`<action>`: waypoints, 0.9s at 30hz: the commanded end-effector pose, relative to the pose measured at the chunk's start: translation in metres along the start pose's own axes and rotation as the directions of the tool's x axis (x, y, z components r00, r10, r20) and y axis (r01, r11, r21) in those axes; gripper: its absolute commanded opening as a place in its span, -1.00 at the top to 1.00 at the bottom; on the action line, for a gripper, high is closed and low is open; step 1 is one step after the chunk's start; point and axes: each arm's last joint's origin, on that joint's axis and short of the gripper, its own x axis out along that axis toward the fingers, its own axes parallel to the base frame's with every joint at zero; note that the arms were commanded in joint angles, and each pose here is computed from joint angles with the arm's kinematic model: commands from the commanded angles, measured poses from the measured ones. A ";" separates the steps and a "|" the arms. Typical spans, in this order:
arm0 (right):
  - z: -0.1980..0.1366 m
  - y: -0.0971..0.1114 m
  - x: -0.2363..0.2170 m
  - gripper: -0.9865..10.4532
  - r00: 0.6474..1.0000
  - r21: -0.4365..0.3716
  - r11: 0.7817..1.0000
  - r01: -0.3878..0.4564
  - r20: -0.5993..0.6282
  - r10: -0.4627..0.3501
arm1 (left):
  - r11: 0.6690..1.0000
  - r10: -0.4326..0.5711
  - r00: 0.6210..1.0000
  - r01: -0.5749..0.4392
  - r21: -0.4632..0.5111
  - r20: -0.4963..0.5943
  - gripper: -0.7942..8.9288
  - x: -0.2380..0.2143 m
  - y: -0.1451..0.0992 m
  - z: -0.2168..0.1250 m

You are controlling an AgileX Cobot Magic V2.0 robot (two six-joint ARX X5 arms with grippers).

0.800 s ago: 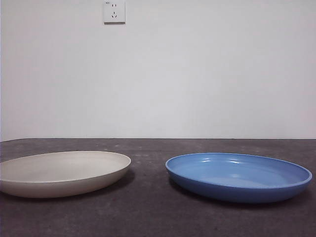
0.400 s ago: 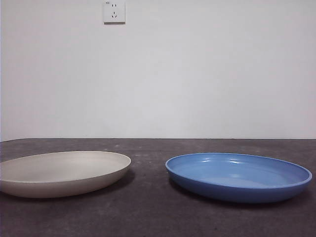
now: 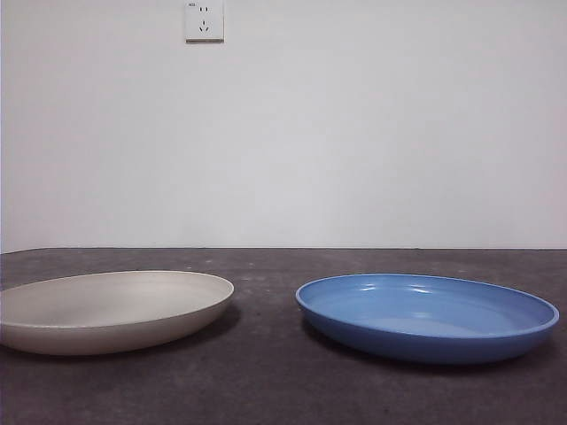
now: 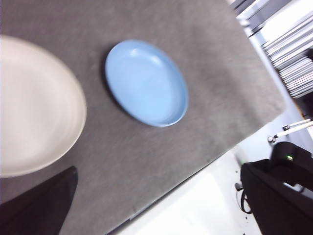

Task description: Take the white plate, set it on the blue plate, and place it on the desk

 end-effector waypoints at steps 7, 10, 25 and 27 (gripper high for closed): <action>0.003 -0.001 0.008 -0.37 0.991 0.083 0.992 -0.094 -0.086 0.101 | 0.975 0.129 0.978 -0.155 -0.158 -0.161 -0.26 0.046 0.051 0.050; 0.003 -0.002 0.012 -0.37 0.987 0.099 0.990 -0.103 -0.113 0.114 | 0.957 0.169 0.966 -0.208 -0.203 -0.195 -0.26 0.059 0.080 0.062; 0.003 -0.003 0.013 -0.37 0.986 0.103 0.989 -0.102 -0.119 0.114 | 0.855 0.227 0.928 -0.336 -0.395 -0.297 -0.26 0.101 0.197 0.068; 0.003 -0.003 0.013 -0.37 0.986 0.103 0.989 -0.102 -0.119 0.114 | 0.850 0.221 0.924 -0.339 -0.403 -0.310 -0.26 0.107 0.204 0.066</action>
